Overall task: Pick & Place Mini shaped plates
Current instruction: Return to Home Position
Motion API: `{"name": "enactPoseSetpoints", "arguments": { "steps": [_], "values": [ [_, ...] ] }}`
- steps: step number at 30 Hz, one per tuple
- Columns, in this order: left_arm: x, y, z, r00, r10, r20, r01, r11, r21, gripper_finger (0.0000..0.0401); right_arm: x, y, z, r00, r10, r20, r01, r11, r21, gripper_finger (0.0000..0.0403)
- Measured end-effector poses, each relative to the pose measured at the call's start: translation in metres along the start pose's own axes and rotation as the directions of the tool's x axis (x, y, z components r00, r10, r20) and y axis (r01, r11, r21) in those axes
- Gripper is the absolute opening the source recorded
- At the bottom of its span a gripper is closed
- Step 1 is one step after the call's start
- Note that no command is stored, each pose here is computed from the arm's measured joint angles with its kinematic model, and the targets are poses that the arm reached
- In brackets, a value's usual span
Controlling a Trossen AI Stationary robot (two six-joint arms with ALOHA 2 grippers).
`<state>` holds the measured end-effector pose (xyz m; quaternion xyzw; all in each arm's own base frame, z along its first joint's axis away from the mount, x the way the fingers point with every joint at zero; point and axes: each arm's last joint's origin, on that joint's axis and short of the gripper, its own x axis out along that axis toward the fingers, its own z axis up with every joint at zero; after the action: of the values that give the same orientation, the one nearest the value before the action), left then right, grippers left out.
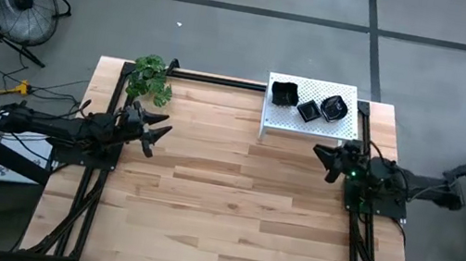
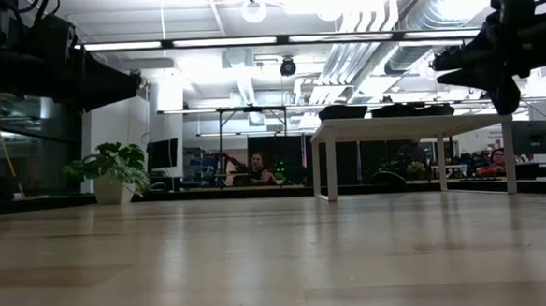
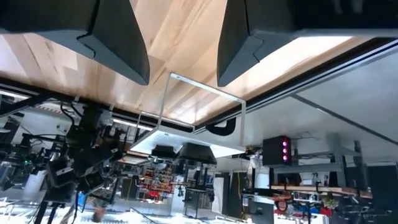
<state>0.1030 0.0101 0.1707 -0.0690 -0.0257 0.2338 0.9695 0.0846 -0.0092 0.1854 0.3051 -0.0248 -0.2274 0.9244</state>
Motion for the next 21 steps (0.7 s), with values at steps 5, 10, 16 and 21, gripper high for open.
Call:
{"name": "enactPoseSetpoints", "arguments": {
  "steps": [5, 10, 16, 21],
  "values": [
    [0.000, 0.000, 0.000, 1.000, -0.013, -0.002, 0.013, 1.000, 0.000, 0.0186, 0.003, -0.002, 0.002, 0.996, 0.064, -0.056, -0.066, 0.997, -0.029, 0.0094],
    [0.000, 0.000, 0.000, 1.000, -0.014, -0.003, 0.014, 1.000, 0.000, 0.0186, 0.013, -0.008, -0.005, 0.982, 0.191, 0.001, -0.191, 0.981, -0.038, 0.0094],
    [0.000, 0.000, 0.000, 1.000, -0.015, -0.003, 0.015, 1.000, 0.001, 0.0186, 0.016, -0.010, -0.007, 0.970, 0.245, 0.009, -0.243, 0.966, -0.086, 0.0094],
    [0.000, 0.000, -0.001, 1.000, -0.014, -0.006, 0.014, 1.000, 0.002, 0.0186, 0.017, -0.011, -0.011, 0.965, 0.253, -0.064, -0.261, 0.948, -0.185, 0.0094]
  ]
}}
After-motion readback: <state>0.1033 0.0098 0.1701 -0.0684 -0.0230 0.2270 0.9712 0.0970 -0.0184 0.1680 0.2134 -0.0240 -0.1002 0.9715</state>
